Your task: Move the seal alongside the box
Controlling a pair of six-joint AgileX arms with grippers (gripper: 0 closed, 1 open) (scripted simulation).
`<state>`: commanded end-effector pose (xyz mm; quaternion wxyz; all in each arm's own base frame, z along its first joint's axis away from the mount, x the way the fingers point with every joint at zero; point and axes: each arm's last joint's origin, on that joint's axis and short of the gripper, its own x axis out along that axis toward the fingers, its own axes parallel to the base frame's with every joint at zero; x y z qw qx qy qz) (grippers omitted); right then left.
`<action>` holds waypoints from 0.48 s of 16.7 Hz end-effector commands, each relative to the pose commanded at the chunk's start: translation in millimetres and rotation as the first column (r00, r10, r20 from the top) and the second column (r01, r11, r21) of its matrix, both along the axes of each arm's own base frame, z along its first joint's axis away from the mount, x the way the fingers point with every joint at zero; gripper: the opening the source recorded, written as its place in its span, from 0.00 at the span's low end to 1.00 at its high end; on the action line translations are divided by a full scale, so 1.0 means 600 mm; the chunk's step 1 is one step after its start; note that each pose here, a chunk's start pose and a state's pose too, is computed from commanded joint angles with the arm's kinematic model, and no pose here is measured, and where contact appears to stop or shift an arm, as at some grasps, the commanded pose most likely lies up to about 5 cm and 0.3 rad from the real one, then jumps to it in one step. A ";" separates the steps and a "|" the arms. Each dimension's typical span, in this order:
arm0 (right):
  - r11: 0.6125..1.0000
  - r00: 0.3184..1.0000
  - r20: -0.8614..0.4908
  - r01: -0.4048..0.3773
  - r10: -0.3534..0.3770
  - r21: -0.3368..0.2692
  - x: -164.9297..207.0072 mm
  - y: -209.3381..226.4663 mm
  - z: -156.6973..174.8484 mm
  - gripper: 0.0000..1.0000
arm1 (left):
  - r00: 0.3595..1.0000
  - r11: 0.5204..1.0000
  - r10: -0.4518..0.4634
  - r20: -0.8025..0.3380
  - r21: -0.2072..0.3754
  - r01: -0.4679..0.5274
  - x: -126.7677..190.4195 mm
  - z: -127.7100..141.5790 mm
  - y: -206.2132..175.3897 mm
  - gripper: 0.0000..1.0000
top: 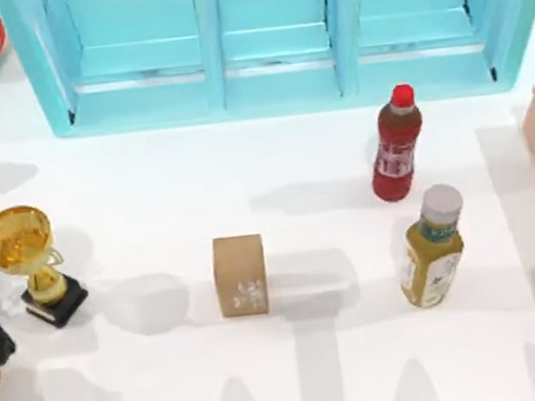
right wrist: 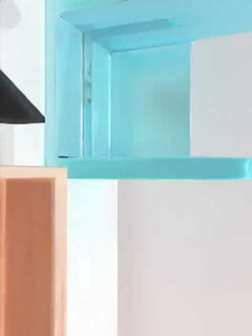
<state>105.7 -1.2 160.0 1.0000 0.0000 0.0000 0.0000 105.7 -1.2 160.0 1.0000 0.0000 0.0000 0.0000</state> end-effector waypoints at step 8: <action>0.996 0.991 -0.117 -0.059 0.066 0.065 0.006 0.012 0.068 1.00 | 1.000 1.000 0.000 0.000 0.000 0.000 0.000 0.000 0.000 1.00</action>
